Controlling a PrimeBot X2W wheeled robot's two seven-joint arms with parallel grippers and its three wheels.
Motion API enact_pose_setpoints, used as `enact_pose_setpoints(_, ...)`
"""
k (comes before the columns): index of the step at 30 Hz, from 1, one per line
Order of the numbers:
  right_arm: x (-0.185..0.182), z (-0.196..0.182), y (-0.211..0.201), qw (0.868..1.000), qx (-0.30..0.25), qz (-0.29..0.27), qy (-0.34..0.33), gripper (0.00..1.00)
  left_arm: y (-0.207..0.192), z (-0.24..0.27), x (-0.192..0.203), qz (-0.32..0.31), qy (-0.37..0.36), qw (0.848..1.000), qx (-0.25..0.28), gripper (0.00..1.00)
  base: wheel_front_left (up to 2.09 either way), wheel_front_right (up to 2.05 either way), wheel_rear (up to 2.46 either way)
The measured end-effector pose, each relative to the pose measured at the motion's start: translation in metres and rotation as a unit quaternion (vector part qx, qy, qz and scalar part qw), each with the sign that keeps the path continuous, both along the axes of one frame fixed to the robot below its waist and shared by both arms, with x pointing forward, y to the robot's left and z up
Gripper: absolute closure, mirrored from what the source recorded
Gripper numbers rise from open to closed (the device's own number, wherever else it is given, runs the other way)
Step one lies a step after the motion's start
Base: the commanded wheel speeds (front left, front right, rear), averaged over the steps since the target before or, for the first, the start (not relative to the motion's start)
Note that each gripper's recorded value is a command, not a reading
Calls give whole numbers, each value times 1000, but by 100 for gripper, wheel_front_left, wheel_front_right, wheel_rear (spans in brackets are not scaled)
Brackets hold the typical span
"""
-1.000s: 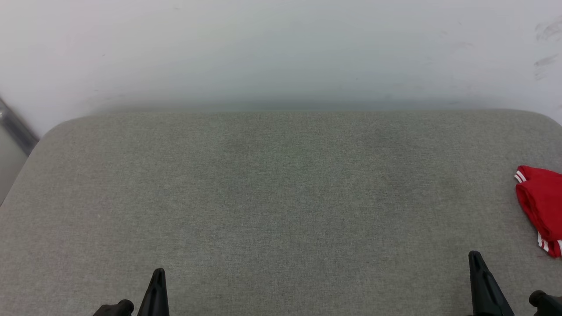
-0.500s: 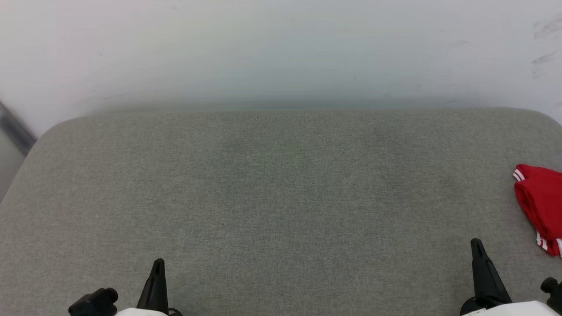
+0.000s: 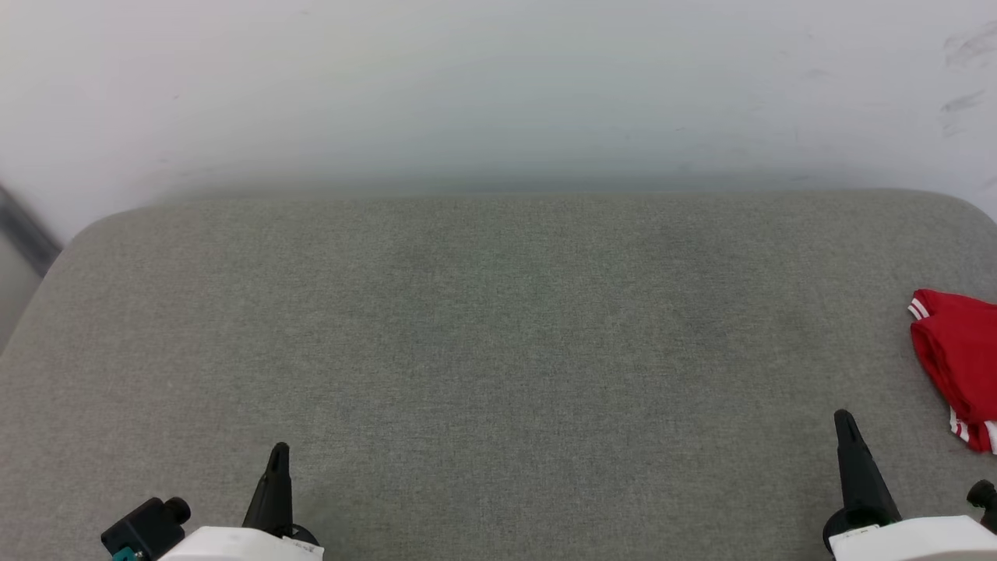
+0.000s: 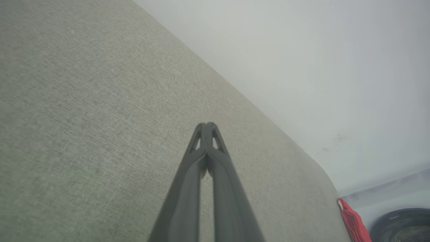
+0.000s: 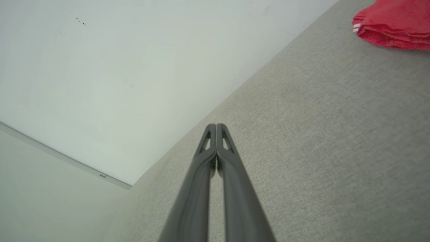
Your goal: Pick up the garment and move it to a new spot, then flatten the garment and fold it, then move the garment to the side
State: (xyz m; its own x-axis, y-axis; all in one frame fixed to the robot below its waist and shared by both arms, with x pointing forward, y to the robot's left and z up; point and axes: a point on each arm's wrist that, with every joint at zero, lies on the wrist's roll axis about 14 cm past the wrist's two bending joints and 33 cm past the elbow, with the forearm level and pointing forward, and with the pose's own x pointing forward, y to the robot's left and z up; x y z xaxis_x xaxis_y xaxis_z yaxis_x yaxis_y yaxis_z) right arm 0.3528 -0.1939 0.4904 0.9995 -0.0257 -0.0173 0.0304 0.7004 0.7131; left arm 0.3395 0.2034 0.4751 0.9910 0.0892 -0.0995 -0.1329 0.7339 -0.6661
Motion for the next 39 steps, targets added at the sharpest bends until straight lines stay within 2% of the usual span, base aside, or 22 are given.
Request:
enact_pose_setpoints(17, 9, 0, -2, 995, 104, -3, 6, 100, -1, 5, 13, 0, -9, 994, -111, 100, 0, 0, 0)
enact_pose_setpoints(39, 20, 4, -3, 977, 213, -2, 5, 100, -1, 9, 25, -2, -20, 973, -228, 100, 0, 0, 0)
